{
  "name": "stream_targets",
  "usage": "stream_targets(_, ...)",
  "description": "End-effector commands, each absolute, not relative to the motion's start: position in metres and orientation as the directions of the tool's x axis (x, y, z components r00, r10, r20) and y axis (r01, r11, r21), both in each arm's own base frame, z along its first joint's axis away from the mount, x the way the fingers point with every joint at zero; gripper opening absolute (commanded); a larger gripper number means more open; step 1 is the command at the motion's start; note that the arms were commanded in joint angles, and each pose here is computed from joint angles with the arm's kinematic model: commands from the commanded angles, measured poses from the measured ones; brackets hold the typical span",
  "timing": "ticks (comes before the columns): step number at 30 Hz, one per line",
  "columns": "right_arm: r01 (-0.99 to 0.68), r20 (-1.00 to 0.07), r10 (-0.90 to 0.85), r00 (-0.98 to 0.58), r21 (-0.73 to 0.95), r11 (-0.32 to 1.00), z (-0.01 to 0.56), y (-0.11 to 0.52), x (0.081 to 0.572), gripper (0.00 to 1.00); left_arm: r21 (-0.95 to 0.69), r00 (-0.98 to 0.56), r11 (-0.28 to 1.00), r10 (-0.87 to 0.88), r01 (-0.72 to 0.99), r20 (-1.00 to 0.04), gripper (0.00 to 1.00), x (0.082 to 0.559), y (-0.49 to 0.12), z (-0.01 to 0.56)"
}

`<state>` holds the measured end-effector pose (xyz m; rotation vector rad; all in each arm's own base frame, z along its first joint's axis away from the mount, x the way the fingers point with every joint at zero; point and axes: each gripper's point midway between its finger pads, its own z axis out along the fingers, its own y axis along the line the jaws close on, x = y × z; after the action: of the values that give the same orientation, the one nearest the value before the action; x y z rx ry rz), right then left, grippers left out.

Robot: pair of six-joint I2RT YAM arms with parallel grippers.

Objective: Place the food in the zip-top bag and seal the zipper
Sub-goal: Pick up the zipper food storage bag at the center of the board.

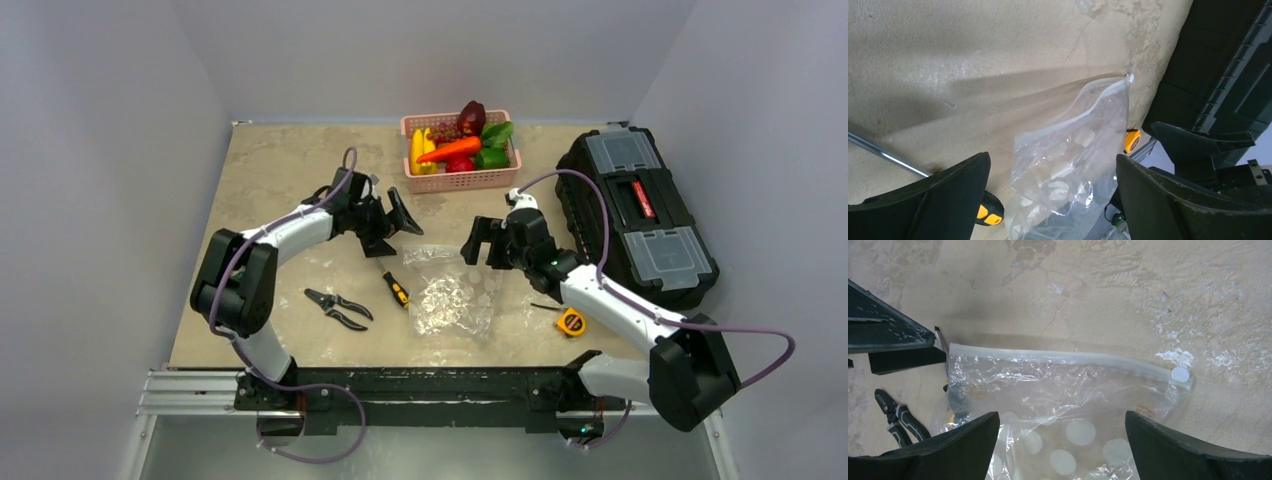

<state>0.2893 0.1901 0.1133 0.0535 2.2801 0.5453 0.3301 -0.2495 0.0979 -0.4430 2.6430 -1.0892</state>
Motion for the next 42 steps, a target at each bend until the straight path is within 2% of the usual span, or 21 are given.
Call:
stream_targets(1,-0.112,-0.723,0.258,-0.641,0.421,0.9,0.131,0.186,0.303,0.99,-0.755,-0.935,0.64,-0.337,-0.143,-0.108,0.95,0.338,-0.269,0.108)
stream_targets(6,-0.112,-0.728,0.257,-0.636,0.416,0.902,0.133,0.182,0.303,0.99,-0.765,-0.95,0.634,-0.295,-0.112,-0.104,0.83,0.339,-0.281,0.106)
stream_targets(13,-0.104,-0.722,0.276,-0.635,0.434,0.895,0.129,0.178,0.301,0.99,-0.778,-0.97,0.62,-0.236,-0.104,-0.058,0.44,0.342,-0.294,0.098)
stream_targets(17,-0.107,-0.723,0.291,-0.626,0.45,0.887,0.13,0.176,0.3,0.99,-0.778,-0.976,0.622,-0.211,-0.087,-0.059,0.38,0.337,-0.3,0.098)
stream_targets(20,-0.108,-0.725,0.293,-0.623,0.451,0.886,0.13,0.174,0.298,0.99,-0.768,-0.979,0.637,-0.192,-0.068,-0.073,0.38,0.335,-0.302,0.098)
stream_targets(24,-0.119,-0.735,0.301,-0.607,0.459,0.881,0.137,0.172,0.297,0.99,-0.754,-0.981,0.654,-0.179,-0.063,-0.073,0.45,0.334,-0.303,0.092)
stream_targets(31,-0.132,-0.744,0.309,-0.593,0.468,0.874,0.144,0.171,0.295,0.99,-0.728,-0.986,0.681,-0.158,-0.07,-0.053,0.48,0.333,-0.304,0.075)
stream_targets(36,-0.13,-0.746,0.312,-0.588,0.468,0.874,0.144,0.168,0.292,0.99,-0.697,-0.987,0.715,-0.142,-0.051,-0.074,0.59,0.337,-0.3,0.066)
stream_targets(42,-0.131,-0.745,0.309,-0.591,0.466,0.875,0.145,0.166,0.29,0.99,-0.74,-0.992,0.672,-0.104,-0.014,-0.076,0.57,0.344,-0.315,0.068)
